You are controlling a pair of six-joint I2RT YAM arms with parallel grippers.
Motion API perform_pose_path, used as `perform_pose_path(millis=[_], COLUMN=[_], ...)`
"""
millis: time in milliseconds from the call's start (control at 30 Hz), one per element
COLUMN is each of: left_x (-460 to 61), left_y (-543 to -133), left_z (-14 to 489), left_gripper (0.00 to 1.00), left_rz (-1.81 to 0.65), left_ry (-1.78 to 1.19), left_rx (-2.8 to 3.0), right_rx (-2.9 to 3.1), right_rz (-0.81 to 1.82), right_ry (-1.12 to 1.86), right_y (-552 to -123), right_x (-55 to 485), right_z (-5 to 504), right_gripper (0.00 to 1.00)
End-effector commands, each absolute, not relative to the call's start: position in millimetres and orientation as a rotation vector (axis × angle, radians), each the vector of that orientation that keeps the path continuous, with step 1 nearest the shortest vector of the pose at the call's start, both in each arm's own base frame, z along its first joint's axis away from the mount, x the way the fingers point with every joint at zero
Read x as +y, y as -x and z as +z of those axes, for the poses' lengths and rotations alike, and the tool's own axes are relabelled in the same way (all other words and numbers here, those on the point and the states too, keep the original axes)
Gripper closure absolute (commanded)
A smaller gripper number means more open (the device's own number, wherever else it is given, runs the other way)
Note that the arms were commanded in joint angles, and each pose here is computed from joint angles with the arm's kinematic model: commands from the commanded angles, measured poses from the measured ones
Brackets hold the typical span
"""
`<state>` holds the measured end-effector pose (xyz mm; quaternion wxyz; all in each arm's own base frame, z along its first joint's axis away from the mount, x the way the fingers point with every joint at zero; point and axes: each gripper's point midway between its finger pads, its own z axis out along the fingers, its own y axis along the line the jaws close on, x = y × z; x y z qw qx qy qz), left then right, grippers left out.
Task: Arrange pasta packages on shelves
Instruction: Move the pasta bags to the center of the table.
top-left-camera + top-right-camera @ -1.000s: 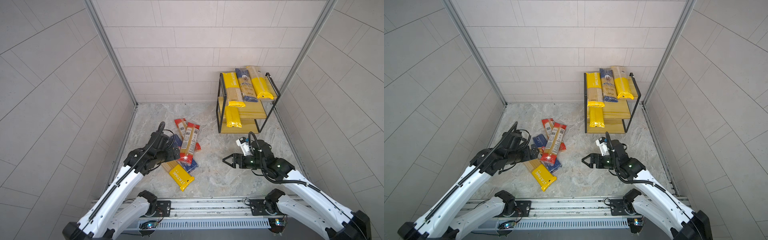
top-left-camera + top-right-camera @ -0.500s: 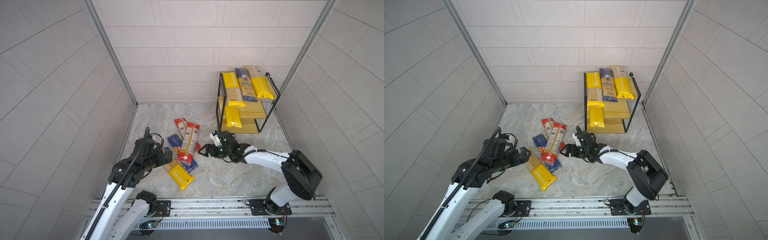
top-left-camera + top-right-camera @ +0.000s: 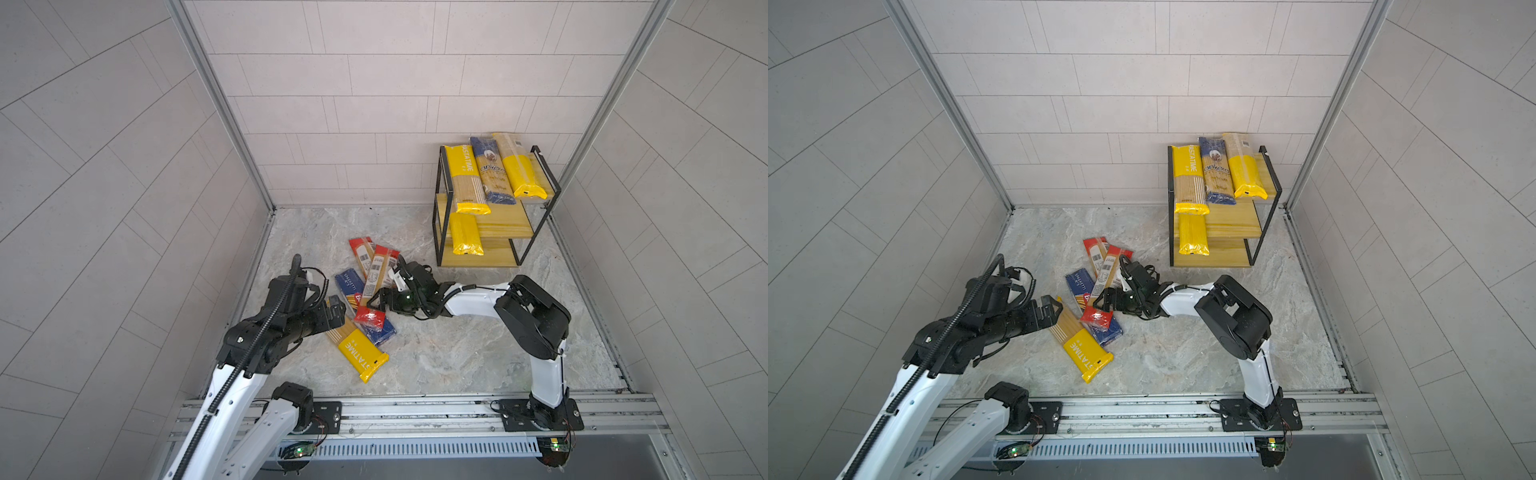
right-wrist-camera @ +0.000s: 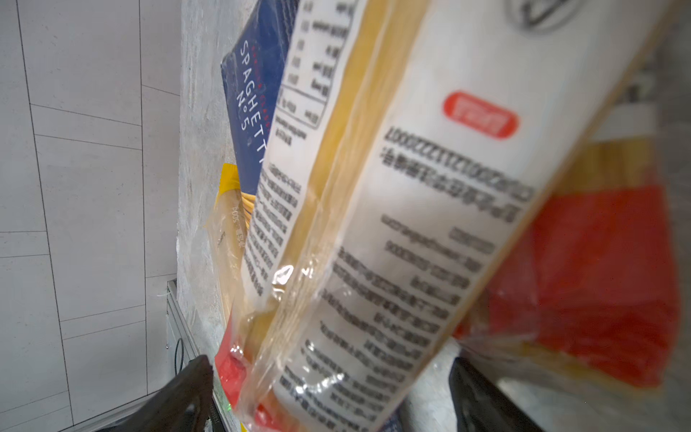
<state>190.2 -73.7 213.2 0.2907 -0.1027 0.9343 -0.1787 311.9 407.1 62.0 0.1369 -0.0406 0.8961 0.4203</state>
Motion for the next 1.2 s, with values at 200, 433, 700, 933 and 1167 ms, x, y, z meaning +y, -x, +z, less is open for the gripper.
perform_pose_path(millis=[200,433,700,933,1167], left_x=[-74,-72,-72,-72,-72], left_y=[-186,-182,-182,-181,-183], left_z=[213,215,216,216,224], left_gripper=[0.0,0.0,0.0,0.0,0.0], left_rz=[-0.492,-0.488,-0.49,-0.494,-0.497], left_ry=[0.254,0.253,0.254,0.26,0.267], left_rx=[2.499,2.491,2.489,2.488,2.471], right_rx=[2.57,2.587,2.599,2.591,2.614], right_rz=[1.277,1.254,1.225,1.203,1.137], right_ry=[0.119,0.08,0.062,0.11,0.173], right_y=[-320,-325,-318,-300,-280], right_x=[437,439,427,406,379], right_z=[70,58,59,84,99], right_gripper=[0.1,0.24,0.8,0.91,0.93])
